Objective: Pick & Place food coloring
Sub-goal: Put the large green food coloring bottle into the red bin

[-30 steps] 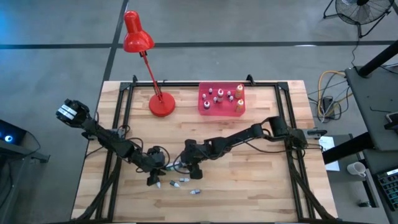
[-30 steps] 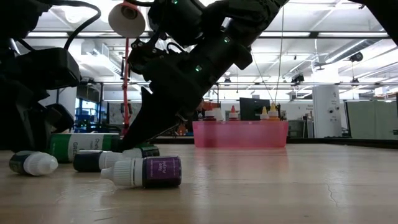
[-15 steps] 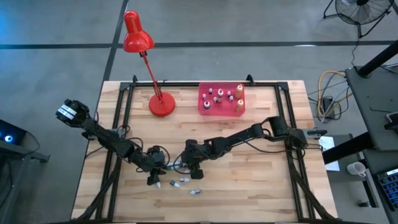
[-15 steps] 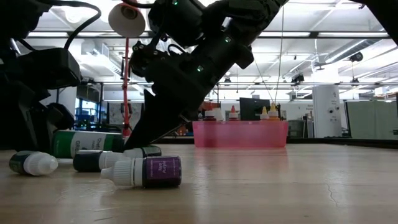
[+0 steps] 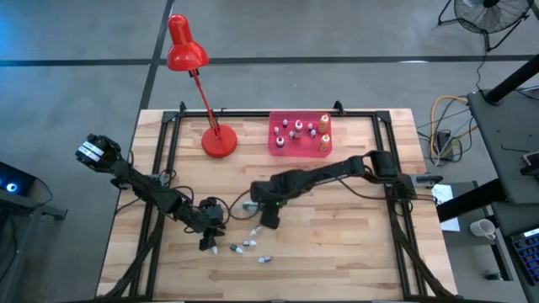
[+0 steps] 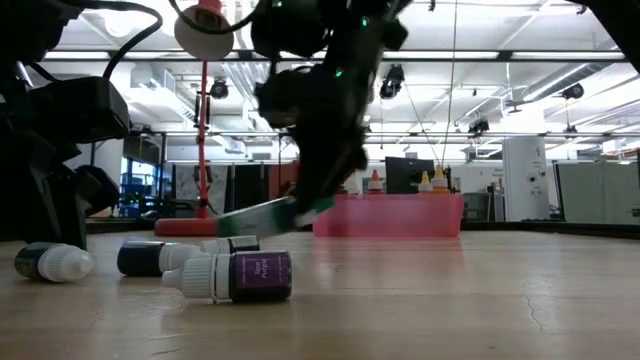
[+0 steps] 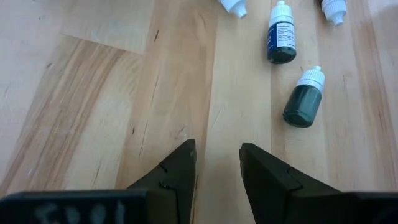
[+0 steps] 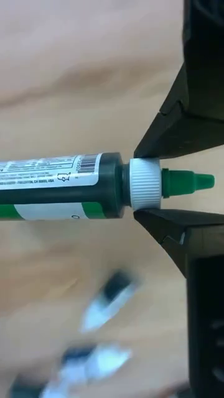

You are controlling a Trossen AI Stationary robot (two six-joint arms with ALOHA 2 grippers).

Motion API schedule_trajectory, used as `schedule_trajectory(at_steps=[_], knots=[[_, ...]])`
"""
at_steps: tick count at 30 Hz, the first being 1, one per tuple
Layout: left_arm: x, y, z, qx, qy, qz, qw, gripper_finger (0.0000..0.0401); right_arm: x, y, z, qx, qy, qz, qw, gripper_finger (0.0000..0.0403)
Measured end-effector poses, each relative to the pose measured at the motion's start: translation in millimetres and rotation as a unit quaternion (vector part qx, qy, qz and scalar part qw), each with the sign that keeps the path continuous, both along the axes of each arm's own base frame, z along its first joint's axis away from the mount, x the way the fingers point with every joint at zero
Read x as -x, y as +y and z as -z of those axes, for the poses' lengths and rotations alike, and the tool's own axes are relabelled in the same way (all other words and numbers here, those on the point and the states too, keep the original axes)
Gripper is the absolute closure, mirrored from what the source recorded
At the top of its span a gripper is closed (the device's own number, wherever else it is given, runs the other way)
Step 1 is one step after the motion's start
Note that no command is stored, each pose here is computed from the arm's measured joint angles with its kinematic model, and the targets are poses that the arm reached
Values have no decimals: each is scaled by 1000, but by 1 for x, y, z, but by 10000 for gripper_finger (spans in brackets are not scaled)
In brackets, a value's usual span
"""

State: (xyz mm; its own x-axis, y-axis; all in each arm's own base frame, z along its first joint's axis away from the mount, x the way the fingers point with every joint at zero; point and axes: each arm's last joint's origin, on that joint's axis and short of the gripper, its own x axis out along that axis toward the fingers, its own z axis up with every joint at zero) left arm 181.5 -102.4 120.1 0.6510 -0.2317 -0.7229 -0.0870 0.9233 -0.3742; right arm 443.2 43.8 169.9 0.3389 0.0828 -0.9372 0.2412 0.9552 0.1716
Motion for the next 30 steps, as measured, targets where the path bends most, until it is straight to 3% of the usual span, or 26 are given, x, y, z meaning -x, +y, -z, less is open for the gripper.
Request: schedule_trajectory(at_steps=[3, 8, 13, 15, 17, 22, 30], knots=[[0, 0, 0, 0, 0, 0, 1000, 295, 10, -8, -21, 0, 63, -2, 998, 298], [0, 0, 0, 0, 0, 0, 1000, 295, 31, -25, -51, -45, 163, 6, 986, 298], [0, 0, 0, 0, 0, 0, 1000, 295, 59, -40, -67, -108, 304, 35, 946, 298], [0, 0, 0, 0, 0, 1, 1000, 295, 62, -42, -65, -154, 296, 45, 942, 298], [0, 0, 0, 1, 0, 1, 1000, 295, 70, -43, -64, -192, 316, 71, 926, 298], [0, 0, 0, 2, -1, 1, 1000, 295, 85, -43, -46, -212, 367, 115, 898, 298], [0, 0, 0, 2, -2, 1, 1000, 295, 110, -26, -12, -273, 468, 180, 821, 295]])
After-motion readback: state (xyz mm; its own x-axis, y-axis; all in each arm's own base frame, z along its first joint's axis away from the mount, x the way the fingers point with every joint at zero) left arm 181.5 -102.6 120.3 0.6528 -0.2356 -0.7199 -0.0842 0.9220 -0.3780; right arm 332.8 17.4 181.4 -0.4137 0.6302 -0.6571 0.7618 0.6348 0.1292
